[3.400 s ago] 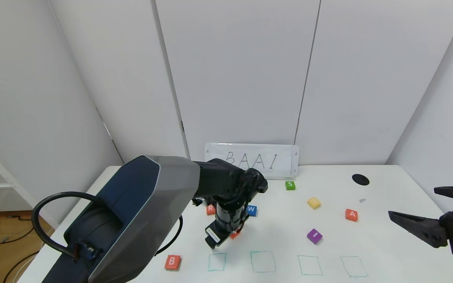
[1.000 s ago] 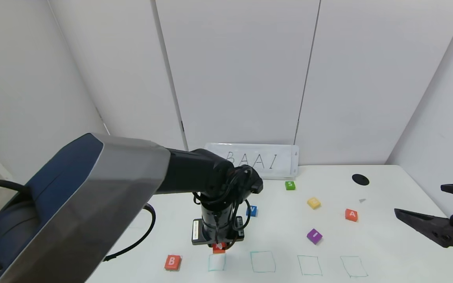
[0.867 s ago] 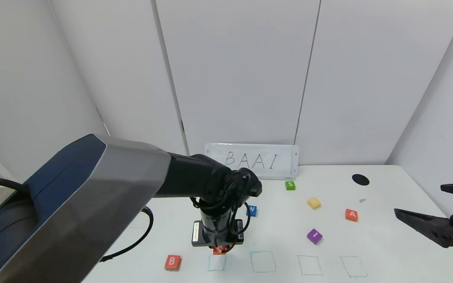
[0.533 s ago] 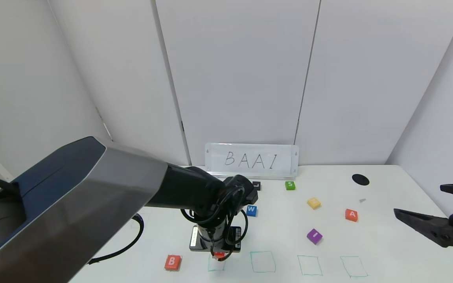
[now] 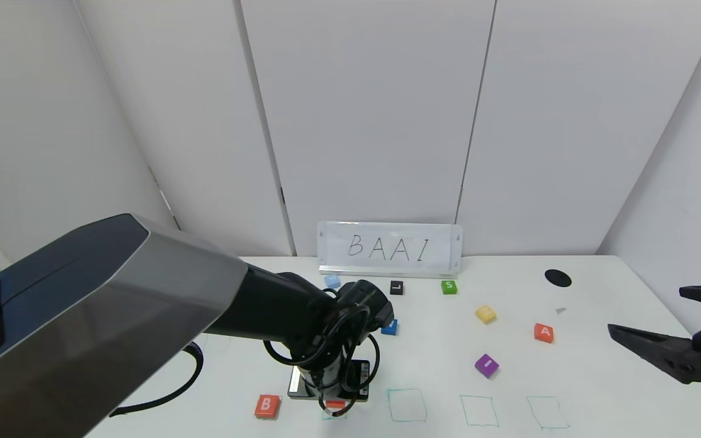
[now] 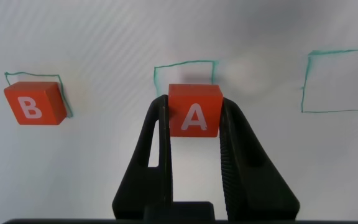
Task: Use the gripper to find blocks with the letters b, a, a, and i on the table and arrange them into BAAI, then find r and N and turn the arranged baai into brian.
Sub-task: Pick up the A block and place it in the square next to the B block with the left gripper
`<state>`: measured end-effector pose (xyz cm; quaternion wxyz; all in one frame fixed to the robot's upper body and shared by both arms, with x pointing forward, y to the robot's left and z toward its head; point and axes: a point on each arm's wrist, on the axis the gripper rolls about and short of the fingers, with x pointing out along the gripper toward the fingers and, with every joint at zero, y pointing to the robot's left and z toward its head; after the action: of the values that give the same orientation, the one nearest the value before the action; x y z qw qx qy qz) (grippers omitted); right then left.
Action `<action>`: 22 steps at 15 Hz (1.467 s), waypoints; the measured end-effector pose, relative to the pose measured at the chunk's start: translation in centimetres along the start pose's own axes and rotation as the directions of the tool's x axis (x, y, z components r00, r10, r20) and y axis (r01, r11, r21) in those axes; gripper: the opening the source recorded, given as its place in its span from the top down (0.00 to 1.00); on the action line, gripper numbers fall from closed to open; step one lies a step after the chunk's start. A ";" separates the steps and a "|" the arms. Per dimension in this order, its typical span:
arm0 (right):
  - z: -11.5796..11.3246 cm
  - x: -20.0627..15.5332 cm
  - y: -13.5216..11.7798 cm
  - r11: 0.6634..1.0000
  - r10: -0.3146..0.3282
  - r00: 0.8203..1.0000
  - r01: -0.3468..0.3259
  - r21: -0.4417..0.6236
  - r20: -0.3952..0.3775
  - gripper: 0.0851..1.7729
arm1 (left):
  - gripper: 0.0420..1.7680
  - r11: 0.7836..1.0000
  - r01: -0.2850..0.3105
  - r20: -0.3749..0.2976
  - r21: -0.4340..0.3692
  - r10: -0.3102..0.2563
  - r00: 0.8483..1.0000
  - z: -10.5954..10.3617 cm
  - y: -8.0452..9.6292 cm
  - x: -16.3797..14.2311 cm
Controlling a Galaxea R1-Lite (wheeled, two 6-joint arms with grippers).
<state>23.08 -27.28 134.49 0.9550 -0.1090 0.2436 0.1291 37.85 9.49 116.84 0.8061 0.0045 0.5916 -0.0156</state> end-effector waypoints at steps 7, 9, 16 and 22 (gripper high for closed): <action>0.0 0.0 0.0 1.000 0.002 1.000 -0.002 -0.003 -0.001 0.04 | 0.74 1.000 0.026 0.004 0.003 -0.026 1.000 -0.4 0.1 -0.7; 0.0 0.0 0.0 1.000 0.001 1.000 -0.001 -0.003 0.000 0.04 | 0.74 0.999 0.042 -0.008 0.002 -0.042 0.999 -0.5 0.2 -0.9; -0.1 0.0 0.1 1.000 0.005 1.000 -0.005 -0.008 -0.003 0.04 | 0.74 1.000 0.031 -0.019 0.003 -0.031 0.999 -0.8 0.4 -0.5; -0.2 0.0 0.2 1.000 0.012 1.000 -0.012 -0.012 -0.003 0.04 | 0.74 0.998 0.059 0.029 -0.008 -0.059 0.998 -0.9 0.3 0.6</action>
<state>22.90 -27.11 134.31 0.9531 -0.1136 0.2451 0.1362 37.13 9.78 116.02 0.8136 -0.0167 0.5800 -0.0368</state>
